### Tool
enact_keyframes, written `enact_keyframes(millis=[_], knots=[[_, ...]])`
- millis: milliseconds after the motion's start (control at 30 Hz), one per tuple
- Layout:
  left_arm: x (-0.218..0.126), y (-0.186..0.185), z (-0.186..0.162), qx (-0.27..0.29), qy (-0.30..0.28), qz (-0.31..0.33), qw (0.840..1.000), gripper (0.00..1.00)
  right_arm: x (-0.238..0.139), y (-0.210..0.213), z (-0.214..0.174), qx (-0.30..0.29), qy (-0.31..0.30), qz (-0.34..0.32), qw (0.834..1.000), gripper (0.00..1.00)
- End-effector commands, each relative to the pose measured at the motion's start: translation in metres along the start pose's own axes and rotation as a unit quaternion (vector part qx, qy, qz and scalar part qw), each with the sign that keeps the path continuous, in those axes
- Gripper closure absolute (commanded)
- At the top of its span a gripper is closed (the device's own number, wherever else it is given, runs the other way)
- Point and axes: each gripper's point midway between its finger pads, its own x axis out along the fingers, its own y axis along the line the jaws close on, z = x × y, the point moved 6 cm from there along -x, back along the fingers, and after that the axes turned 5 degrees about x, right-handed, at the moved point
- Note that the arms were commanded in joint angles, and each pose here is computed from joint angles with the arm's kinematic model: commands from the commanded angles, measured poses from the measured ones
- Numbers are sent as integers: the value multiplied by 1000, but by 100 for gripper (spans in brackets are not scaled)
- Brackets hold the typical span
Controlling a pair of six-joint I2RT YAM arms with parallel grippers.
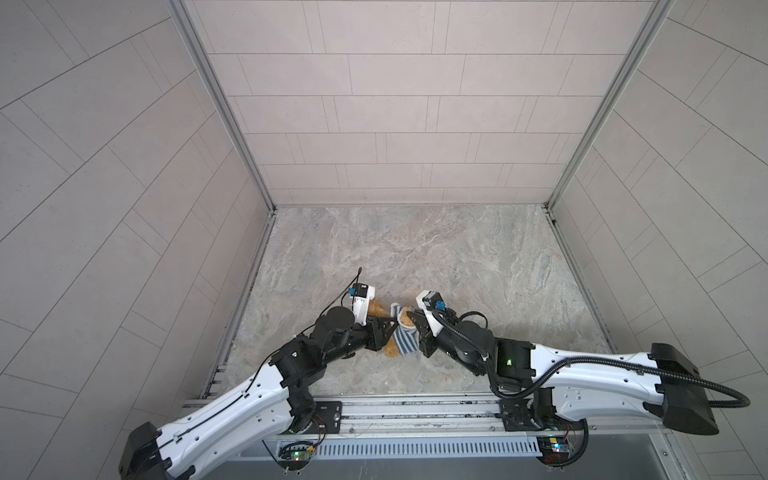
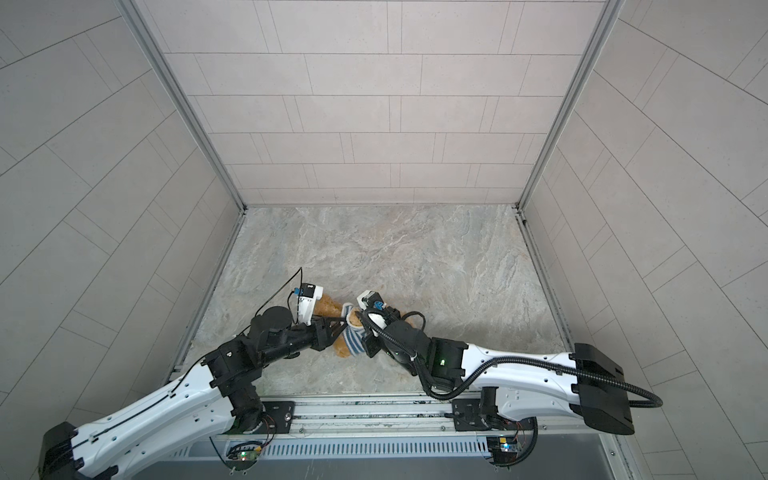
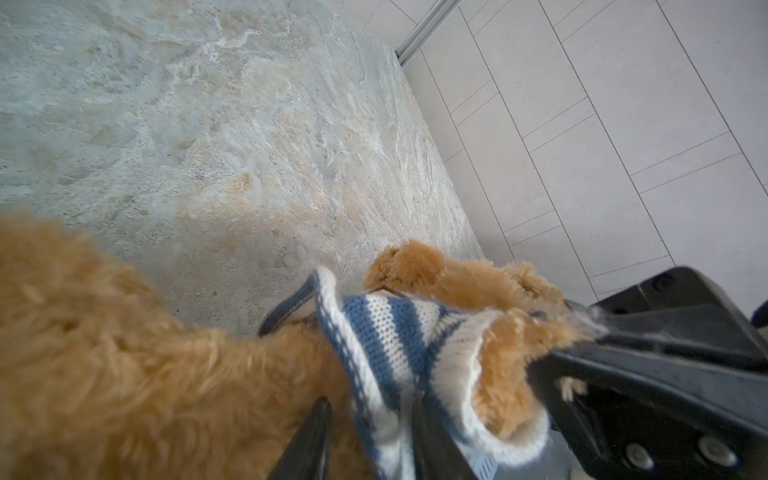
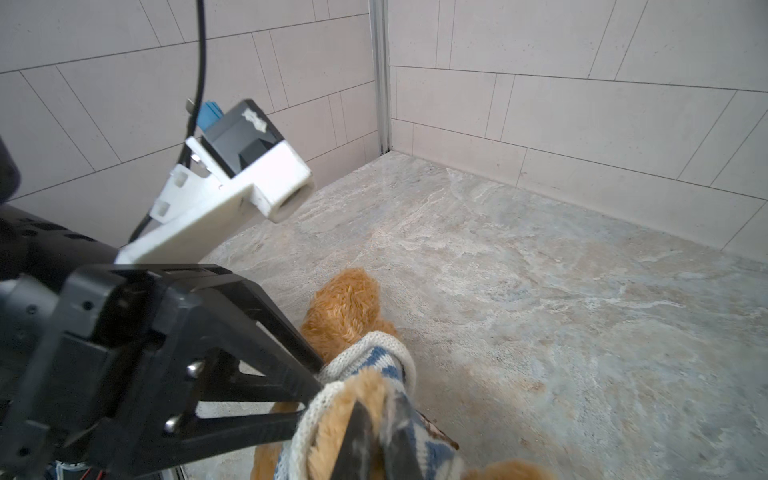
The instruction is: Dress the teddy bear
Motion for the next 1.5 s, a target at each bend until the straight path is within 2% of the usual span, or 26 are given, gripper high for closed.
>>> enact_keyframes(millis=[0,133,167,200,500,767,900,967,1167,1333,1467], knots=[[6,2,0,-7,-14,-4,1000,72,-4,11,23,39,-47,51,997,100],[9,4,-2,-9,-14,-1,1000,97,-3,15,25,60,-56,95,992,100],[9,7,-3,-10,-14,5,1000,100,-5,16,30,64,-64,104,990,100],[9,11,-5,-10,-12,14,1000,100,-6,14,21,62,-57,107,991,100],[10,69,-27,-45,15,77,996,100,-28,15,30,60,-104,167,979,100],[8,81,-36,-22,48,113,992,100,-37,-1,29,67,-118,140,981,100],[10,74,-34,-21,48,86,995,100,-25,-18,15,59,-75,52,994,100],[12,70,-33,-22,48,70,996,100,-19,-30,3,61,-51,11,997,96],[20,58,-29,-37,41,21,998,100,-13,-39,-32,63,-13,19,998,87],[29,42,-26,-38,36,-17,998,100,-18,-31,-42,17,34,60,997,75],[35,32,-25,-40,37,-31,998,100,-25,-16,-41,-33,70,123,989,69]])
